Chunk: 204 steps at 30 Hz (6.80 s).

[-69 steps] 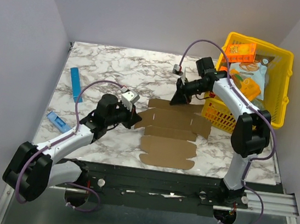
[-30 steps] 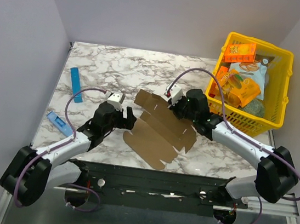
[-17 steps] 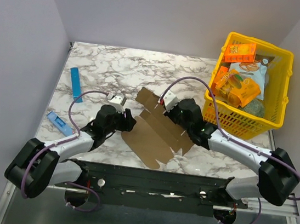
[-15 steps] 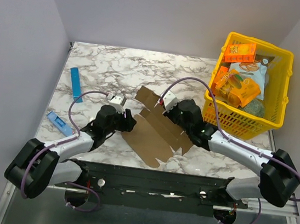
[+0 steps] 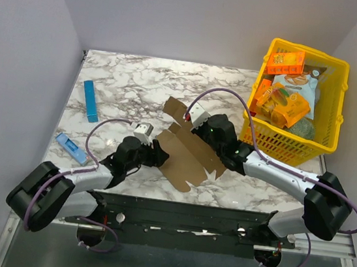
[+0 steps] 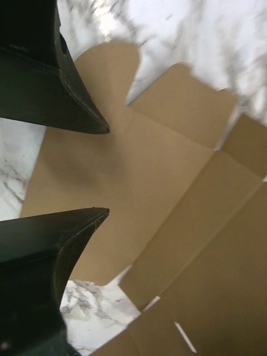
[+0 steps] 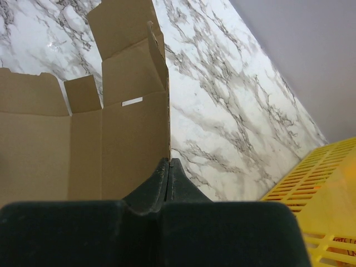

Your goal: Fold the paper box

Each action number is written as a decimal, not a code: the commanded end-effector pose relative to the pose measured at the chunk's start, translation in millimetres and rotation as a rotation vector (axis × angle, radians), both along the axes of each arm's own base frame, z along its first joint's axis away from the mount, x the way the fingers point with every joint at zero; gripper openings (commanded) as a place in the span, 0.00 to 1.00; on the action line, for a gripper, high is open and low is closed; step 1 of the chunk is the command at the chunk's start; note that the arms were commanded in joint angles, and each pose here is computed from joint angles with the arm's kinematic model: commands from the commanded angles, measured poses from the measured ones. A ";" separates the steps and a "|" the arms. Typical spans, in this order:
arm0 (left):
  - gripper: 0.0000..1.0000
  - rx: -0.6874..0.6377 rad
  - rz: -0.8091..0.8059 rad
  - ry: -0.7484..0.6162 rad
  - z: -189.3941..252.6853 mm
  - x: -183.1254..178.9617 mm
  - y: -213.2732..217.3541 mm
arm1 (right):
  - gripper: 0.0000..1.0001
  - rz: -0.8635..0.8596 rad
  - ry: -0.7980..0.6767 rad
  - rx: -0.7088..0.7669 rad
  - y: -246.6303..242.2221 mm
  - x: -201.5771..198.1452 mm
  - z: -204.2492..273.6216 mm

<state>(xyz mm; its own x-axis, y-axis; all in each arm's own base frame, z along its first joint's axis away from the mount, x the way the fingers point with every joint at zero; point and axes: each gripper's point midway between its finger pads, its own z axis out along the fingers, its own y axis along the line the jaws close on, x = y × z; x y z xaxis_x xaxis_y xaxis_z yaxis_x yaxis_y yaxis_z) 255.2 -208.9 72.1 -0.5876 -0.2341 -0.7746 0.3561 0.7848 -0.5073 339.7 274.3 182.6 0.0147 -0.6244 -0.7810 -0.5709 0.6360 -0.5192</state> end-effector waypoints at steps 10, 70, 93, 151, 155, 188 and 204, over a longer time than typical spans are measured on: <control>0.57 -0.079 -0.033 0.120 -44.9 -23.1 -35.4 | 0.01 0.065 -0.007 0.013 22.6 -20.5 -0.9; 0.93 -0.101 0.032 -0.123 112.5 71.5 -11.0 | 0.01 0.246 0.284 0.056 14.3 -43.8 -56.9; 0.81 -0.022 -0.088 0.085 81.9 87.4 -68.6 | 0.01 0.222 0.302 0.047 12.9 -41.2 -66.0; 0.26 -0.071 -0.108 0.198 29.3 74.1 -83.3 | 0.80 0.142 0.551 0.244 13.5 -67.6 -21.1; 0.26 -0.033 -0.107 0.175 24.9 74.4 -78.1 | 0.82 0.091 0.631 0.258 -2.4 -58.8 -30.1; 0.52 -0.005 -0.133 0.098 37.9 75.6 -75.2 | 0.72 -0.001 0.653 0.017 -31.5 -29.0 -99.6; 0.98 -0.015 0.052 0.009 70.1 73.4 -16.4 | 0.54 0.006 0.618 -0.038 -35.7 -21.3 -116.1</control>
<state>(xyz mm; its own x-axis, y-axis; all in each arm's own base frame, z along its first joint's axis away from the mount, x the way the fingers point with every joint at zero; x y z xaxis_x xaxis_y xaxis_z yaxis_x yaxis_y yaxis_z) 334.8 -240.3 147.3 -0.5961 -0.2546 -0.7615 0.3490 0.7720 -0.5313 313.5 241.1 75.4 -0.4488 -0.6276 -0.6361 -0.7712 0.6317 -0.0791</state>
